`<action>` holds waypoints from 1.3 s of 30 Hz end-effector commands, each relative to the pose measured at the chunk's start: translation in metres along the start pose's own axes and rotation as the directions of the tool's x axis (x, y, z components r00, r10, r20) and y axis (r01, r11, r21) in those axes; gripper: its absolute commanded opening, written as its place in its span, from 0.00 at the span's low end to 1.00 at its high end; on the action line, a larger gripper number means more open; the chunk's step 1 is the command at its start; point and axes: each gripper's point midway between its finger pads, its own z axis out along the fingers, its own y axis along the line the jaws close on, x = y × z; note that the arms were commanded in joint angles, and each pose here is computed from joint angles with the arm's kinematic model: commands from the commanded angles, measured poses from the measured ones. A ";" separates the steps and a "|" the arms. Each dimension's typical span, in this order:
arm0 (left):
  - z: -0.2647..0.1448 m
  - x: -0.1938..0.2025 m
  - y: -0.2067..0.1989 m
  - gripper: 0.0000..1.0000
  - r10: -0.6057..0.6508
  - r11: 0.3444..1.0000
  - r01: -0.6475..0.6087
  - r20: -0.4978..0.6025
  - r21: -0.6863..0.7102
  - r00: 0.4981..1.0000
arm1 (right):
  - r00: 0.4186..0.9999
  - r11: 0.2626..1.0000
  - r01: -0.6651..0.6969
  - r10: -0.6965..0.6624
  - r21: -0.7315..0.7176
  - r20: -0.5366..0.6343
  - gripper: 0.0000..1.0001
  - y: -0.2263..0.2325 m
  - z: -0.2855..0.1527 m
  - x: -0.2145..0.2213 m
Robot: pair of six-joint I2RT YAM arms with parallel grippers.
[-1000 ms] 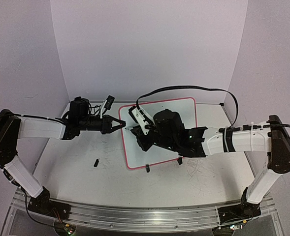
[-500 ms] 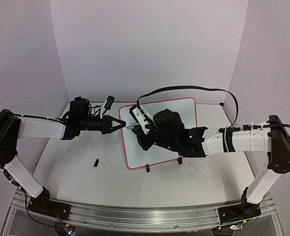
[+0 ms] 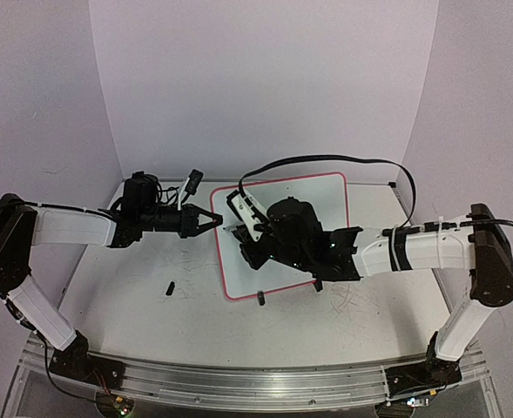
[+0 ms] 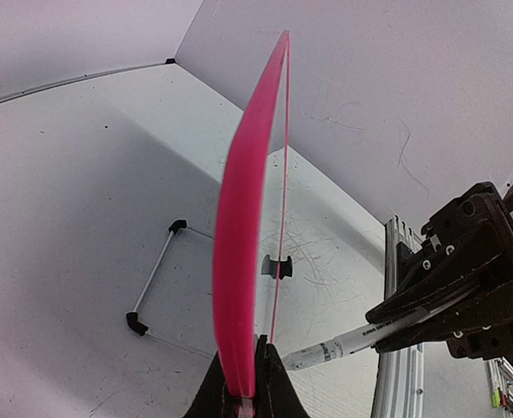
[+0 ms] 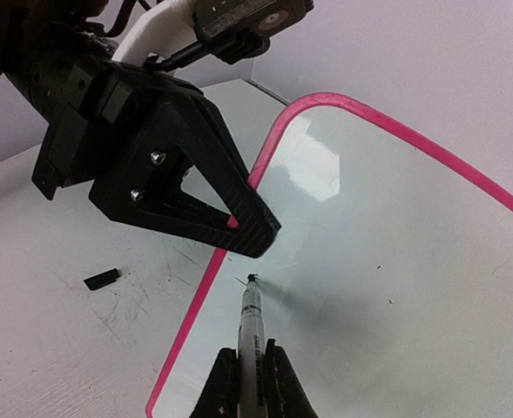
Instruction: Write a sentence on the whiteboard
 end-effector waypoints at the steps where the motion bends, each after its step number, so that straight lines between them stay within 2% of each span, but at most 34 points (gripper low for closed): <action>1: -0.005 -0.010 -0.001 0.00 0.090 0.995 -0.089 0.034 -0.037 0.995 | 0.999 0.999 -0.027 0.026 0.033 0.041 0.00 -0.004 0.002 -0.017; 39: -0.004 -0.012 -0.001 0.00 0.091 0.995 -0.090 0.035 -0.038 0.995 | 0.998 0.998 -0.054 0.053 -0.028 -0.022 0.00 0.015 -0.002 0.010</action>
